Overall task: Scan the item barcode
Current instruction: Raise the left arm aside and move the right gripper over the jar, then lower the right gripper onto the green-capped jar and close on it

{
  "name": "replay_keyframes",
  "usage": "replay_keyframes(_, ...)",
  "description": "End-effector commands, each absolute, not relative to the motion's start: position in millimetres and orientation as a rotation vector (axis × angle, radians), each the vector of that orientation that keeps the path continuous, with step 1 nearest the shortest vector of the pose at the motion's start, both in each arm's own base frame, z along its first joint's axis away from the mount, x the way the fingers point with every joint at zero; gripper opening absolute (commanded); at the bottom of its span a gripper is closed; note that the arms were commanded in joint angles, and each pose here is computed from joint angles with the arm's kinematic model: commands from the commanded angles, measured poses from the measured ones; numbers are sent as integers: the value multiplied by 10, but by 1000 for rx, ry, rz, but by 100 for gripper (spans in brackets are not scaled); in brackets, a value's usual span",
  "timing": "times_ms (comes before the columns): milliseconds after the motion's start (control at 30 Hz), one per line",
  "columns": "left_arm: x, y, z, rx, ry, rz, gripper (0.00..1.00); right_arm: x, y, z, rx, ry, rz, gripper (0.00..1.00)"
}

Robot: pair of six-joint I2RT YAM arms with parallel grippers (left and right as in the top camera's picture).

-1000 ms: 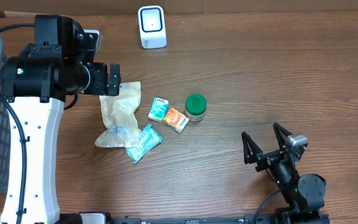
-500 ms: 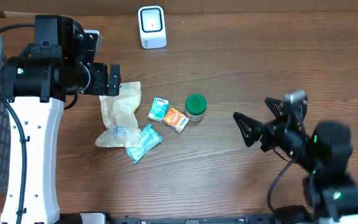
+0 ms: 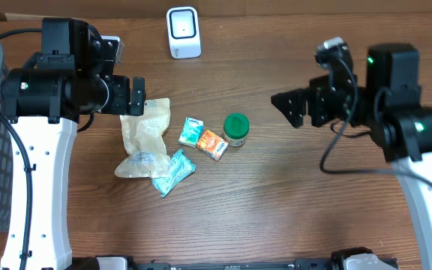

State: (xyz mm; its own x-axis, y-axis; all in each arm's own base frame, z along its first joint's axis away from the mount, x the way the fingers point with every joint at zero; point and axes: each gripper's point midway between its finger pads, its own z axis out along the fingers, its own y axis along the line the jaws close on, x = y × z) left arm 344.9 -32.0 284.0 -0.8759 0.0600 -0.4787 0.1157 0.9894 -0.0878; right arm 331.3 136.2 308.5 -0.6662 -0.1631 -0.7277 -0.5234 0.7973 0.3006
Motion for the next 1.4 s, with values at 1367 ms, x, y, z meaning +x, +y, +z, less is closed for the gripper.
replay_keyframes(1367, 3472, -326, 2890, 145, 2622, -157, 100, 3644, 2331, 840, -1018, 2670, 259, 99)
